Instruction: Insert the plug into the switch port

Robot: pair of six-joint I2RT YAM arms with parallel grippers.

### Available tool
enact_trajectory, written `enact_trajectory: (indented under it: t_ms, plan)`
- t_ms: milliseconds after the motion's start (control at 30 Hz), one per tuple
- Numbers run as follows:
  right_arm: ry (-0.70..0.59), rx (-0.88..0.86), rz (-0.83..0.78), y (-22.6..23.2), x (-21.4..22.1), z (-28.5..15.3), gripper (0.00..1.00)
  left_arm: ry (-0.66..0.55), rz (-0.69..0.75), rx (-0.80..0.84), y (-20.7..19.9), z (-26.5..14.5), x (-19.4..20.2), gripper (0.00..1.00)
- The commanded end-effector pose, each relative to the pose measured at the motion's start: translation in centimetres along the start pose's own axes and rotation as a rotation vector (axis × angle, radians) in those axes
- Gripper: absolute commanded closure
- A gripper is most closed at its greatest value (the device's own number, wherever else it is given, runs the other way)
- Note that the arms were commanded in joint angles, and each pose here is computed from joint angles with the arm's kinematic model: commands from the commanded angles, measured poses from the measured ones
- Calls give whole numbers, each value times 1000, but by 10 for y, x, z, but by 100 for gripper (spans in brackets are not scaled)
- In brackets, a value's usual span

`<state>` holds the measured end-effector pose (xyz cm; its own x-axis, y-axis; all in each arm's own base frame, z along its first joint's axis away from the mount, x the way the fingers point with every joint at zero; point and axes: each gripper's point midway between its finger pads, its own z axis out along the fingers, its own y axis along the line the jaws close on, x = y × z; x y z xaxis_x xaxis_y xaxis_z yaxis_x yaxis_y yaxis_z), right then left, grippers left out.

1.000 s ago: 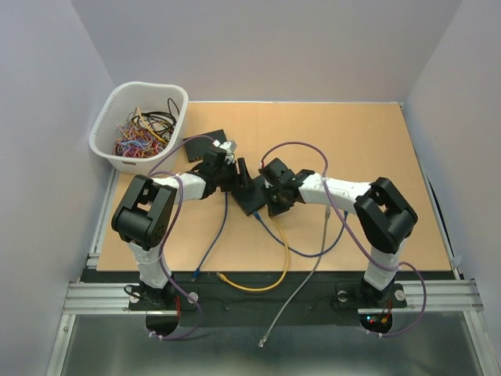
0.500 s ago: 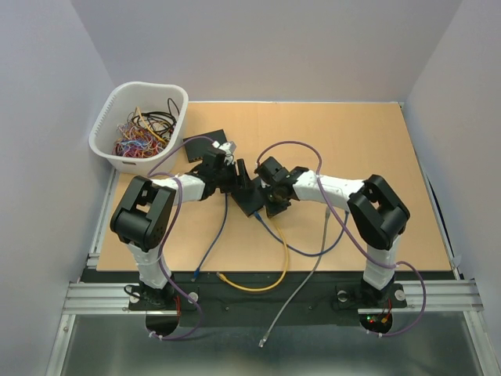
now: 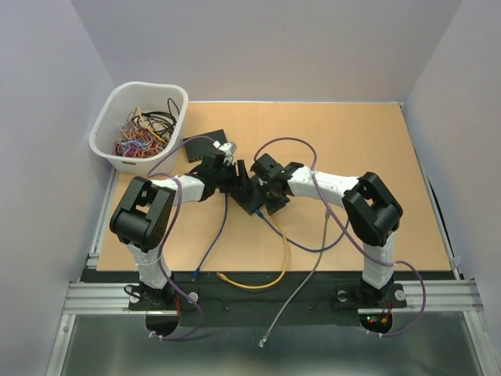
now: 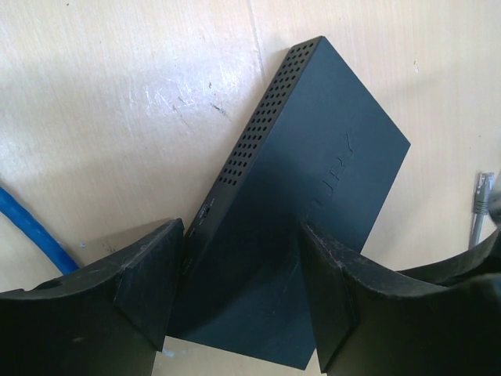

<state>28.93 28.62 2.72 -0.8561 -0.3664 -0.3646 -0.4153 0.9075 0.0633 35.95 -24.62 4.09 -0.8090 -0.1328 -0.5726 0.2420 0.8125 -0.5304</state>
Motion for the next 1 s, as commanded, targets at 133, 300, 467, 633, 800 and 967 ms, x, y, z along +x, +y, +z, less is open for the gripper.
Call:
enact_trajectory:
  t_ms: [133,300,467,633,800,967]
  plan:
    - [-141,-34,-24,17,-51,-21,99,-11,46,30,-8,-8,-3,30]
    - [-134,-75,-48,29,-52,-21,100,-7,45,36,-10,-8,-2,30]
    - [-109,-93,-71,37,-46,-14,100,-9,46,36,-10,-8,-3,30]
    - [-89,-92,-74,39,-40,-7,100,-6,46,37,-11,-8,-2,31]
    - [-93,-78,-78,37,-41,-7,100,-5,55,39,-11,-7,-2,31]
    - [-125,-58,-90,33,-50,-12,100,8,70,65,-13,-6,3,31]
